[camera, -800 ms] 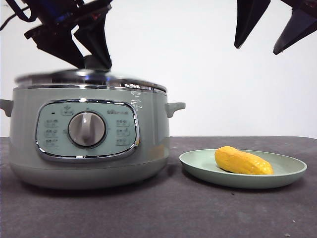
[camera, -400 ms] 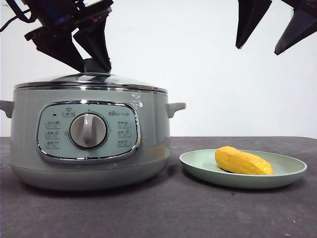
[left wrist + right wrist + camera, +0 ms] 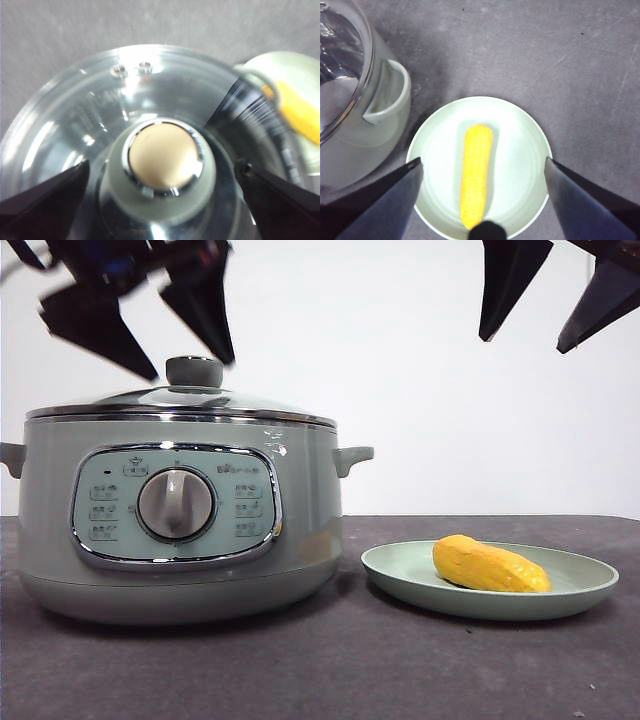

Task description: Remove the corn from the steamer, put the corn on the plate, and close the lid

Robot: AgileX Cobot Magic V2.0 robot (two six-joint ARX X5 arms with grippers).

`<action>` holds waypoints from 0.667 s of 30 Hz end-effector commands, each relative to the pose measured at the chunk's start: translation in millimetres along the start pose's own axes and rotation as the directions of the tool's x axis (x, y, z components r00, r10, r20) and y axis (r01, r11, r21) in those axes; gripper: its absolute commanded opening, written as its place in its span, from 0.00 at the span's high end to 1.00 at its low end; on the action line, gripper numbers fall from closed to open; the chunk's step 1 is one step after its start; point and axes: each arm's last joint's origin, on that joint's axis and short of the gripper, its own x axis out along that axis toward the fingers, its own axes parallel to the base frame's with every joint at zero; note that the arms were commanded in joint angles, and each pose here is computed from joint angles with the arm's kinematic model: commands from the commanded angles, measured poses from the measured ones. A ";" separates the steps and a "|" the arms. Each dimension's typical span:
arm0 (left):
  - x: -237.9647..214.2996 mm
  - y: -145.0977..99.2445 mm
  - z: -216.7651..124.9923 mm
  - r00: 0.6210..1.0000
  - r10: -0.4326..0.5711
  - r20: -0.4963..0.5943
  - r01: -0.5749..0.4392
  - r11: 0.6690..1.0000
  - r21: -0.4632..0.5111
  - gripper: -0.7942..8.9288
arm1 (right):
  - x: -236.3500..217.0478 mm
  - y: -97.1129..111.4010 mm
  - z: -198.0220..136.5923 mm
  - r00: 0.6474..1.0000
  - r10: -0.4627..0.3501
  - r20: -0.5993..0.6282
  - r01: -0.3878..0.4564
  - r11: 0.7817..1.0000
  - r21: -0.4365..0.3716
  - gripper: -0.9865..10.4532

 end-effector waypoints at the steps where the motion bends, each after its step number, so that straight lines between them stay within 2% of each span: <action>1: -29.5 -1.9 0.6 0.998 -0.009 0.064 0.009 1.000 -0.001 0.49 | -4.7 -0.5 -2.9 1.000 0.001 0.006 -0.001 1.000 -0.008 0.56; 3: -51.2 -2.3 -1.6 0.995 -0.008 0.095 0.008 1.000 0.000 0.61 | -11.7 -1.1 -4.0 1.000 0.002 0.019 -0.002 1.000 -0.008 0.61; 7: -89.9 -2.7 -7.0 0.984 0.002 0.176 -0.004 1.000 0.015 0.95 | -28.6 -2.4 -6.4 0.998 0.006 0.060 -0.005 1.000 -0.006 0.83; 10: -115.0 -1.1 -10.8 0.964 0.077 0.255 -0.079 0.997 -0.003 0.93 | -42.1 -3.6 -7.8 0.993 0.009 0.114 -0.008 1.000 -0.009 0.92; 14: -136.5 -1.6 -26.6 0.936 0.119 0.332 -0.120 0.993 -0.018 0.93 | -55.4 -5.2 -15.7 0.976 0.014 0.215 -0.014 1.000 -0.001 0.92; 20: -132.0 2.0 -94.3 0.915 0.172 0.366 -0.166 0.985 -0.047 0.93 | -56.9 -8.9 -70.0 0.930 0.018 0.368 -0.026 1.000 0.017 0.92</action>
